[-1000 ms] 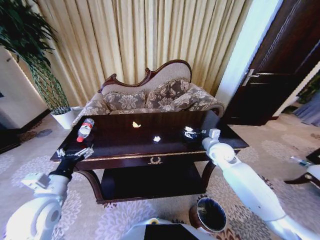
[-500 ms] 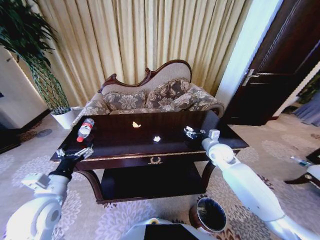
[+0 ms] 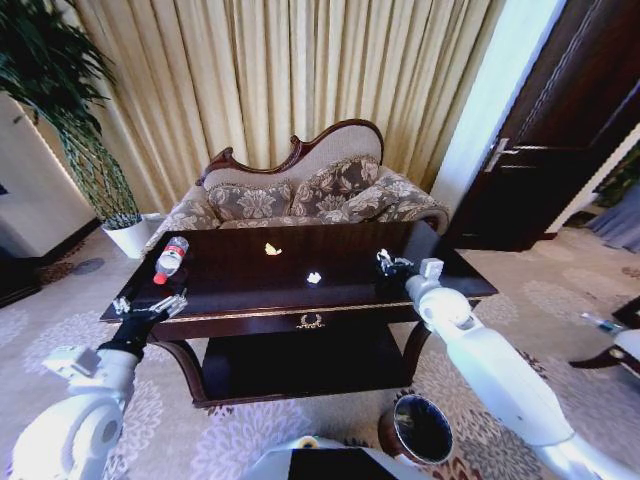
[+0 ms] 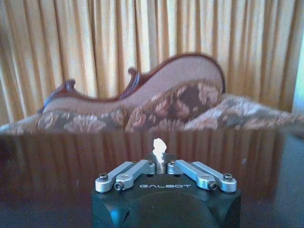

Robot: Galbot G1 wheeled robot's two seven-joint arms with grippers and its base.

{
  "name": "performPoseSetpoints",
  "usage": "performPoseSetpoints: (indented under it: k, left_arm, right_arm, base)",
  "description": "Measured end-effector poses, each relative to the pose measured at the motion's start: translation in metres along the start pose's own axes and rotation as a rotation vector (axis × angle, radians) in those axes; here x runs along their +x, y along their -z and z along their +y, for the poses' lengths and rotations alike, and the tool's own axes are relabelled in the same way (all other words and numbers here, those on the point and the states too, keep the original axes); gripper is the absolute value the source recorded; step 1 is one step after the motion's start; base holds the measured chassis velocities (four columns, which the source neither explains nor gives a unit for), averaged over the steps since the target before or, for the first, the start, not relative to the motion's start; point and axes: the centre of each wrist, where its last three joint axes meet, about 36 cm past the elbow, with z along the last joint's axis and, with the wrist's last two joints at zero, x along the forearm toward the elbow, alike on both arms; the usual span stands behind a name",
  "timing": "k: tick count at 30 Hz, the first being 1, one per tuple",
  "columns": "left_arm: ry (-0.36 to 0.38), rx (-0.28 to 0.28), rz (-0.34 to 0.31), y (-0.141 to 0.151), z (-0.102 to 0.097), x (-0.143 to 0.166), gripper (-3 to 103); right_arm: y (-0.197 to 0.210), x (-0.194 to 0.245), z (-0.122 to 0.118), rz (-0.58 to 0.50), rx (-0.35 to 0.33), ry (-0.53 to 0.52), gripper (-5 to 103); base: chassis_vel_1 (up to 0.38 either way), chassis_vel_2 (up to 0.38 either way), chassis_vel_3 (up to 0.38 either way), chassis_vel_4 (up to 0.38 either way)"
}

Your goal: Move to the front of the table and place the trash on the table into the trash bin.

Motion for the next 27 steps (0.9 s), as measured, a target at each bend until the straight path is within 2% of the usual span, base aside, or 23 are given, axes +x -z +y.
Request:
performPoseSetpoints:
  k: [2, 8, 16, 27]
  left_arm:
    - [0.000, 0.000, -0.001, 0.000, 0.000, -0.001, 100]
    - [-0.001, 0.007, -0.003, 0.001, 0.002, -0.002, 100]
    - [-0.003, 0.059, -0.002, -0.002, 0.012, -0.015, 100]
    - [-0.026, 0.034, 0.032, 0.009, 0.022, -0.025, 100]
  right_arm:
    - [0.013, 0.016, -0.009, -0.045, -0.007, -0.019, 2]
    - [0.015, 0.040, -0.018, -0.110, 0.023, -0.067, 0]
    - [-0.016, 0.072, -0.006, -0.181, 0.079, -0.119, 0]
    - [-0.027, 0.108, -0.006, -0.144, 0.110, -0.130, 0]
  base:
    - [0.000, 0.000, 0.000, 0.000]
    - [0.000, 0.000, 0.000, 0.000]
    - [0.000, 0.000, 0.000, 0.000]
    - [0.000, 0.000, 0.000, 0.000]
